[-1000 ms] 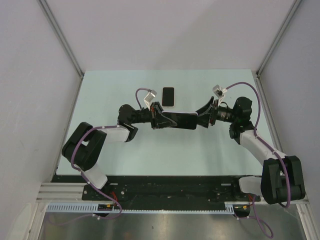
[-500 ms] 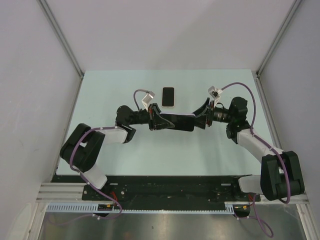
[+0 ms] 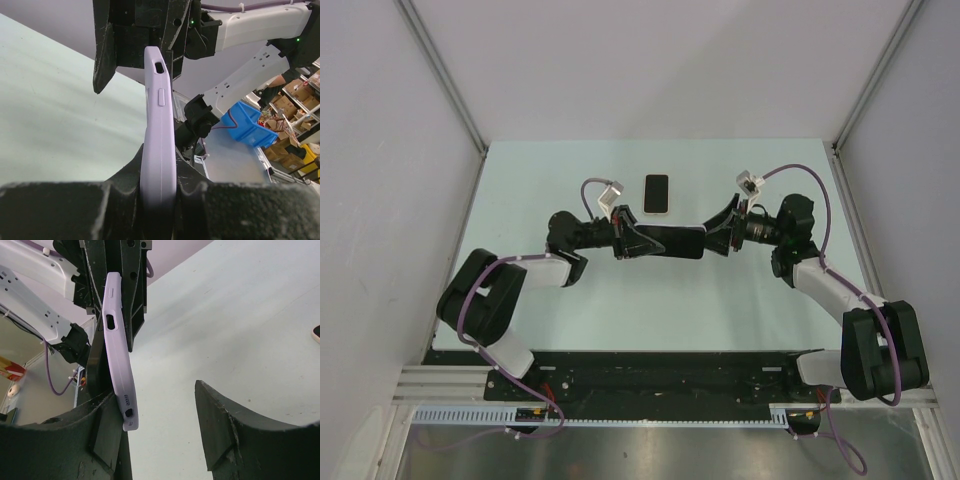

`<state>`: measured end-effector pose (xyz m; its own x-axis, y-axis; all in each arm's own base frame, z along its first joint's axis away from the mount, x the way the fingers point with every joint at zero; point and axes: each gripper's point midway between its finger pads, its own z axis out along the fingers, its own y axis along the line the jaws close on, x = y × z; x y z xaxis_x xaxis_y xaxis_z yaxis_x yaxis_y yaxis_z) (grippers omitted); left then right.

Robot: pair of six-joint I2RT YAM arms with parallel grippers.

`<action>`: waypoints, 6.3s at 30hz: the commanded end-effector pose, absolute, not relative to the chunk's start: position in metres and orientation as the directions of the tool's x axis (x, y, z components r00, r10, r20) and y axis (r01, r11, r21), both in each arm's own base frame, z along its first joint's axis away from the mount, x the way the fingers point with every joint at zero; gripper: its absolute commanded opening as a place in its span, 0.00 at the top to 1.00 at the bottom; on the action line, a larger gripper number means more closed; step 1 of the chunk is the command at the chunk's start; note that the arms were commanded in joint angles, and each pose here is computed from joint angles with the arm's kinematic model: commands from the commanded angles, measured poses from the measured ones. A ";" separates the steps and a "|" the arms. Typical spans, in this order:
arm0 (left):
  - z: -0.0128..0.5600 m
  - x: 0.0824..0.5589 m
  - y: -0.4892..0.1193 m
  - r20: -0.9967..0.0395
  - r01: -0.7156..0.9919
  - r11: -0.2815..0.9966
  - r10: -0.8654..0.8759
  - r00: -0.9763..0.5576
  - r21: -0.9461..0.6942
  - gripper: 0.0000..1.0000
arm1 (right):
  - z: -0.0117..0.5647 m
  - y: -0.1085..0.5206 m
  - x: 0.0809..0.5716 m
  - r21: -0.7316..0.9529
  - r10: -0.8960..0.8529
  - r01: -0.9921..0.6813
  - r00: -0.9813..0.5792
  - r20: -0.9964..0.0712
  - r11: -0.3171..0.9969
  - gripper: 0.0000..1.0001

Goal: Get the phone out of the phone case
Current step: Remove the phone case from the phone.

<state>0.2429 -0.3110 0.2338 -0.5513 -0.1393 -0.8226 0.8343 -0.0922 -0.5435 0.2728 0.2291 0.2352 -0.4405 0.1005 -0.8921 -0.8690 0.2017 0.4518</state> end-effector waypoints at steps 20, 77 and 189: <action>0.305 0.257 -0.289 -0.880 0.973 -0.018 -0.423 -0.215 -0.228 1.00 | 0.232 0.267 0.246 0.455 0.043 -0.890 -0.453 -0.890 0.037 0.39; 0.290 0.285 -0.279 -0.836 0.937 0.059 -0.473 -0.279 -0.345 0.98 | 0.230 0.306 0.216 0.538 0.009 -0.839 -0.540 -0.841 -0.086 0.99; 0.173 0.270 -0.340 -0.810 0.879 0.121 0.461 0.362 0.462 0.00 | 0.177 0.284 0.280 0.664 -0.052 -0.717 -0.687 -0.725 0.214 1.00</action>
